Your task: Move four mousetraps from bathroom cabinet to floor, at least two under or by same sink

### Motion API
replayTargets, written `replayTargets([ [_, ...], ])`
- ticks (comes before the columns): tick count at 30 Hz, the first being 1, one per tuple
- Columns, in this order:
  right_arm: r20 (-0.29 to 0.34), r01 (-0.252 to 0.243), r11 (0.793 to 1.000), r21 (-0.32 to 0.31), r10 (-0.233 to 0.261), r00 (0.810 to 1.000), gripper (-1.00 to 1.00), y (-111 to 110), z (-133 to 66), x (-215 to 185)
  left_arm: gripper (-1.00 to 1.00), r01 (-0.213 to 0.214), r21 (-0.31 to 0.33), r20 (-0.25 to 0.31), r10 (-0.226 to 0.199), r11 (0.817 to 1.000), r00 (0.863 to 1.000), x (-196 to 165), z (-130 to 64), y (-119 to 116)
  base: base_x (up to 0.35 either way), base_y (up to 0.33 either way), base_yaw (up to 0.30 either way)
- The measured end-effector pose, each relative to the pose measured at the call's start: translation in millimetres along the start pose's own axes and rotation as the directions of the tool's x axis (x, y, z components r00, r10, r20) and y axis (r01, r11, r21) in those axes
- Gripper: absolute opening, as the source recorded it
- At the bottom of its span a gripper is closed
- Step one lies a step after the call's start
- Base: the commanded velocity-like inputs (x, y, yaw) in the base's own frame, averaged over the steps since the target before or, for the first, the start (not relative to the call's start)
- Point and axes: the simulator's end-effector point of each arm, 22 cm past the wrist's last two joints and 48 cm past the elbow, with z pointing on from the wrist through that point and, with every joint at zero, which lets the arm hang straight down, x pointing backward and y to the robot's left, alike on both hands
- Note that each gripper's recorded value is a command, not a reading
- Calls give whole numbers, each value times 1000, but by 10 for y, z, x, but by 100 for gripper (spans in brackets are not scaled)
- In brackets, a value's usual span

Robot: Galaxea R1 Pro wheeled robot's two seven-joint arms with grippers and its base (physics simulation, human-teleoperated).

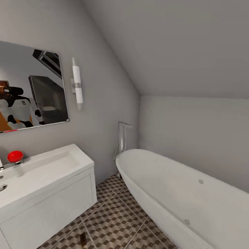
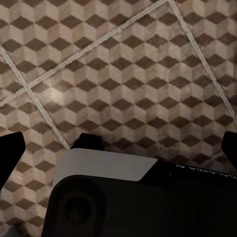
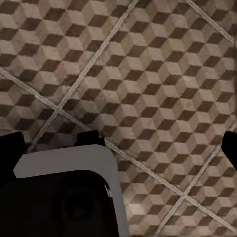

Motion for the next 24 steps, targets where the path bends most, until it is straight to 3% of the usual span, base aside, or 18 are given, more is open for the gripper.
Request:
replayTargets([
  [24,0,-1,1000,0,1,1000,100,-1,0,1,100,0,1,0,0,1000,1000,-1,0,-5,0,0,-295],
])
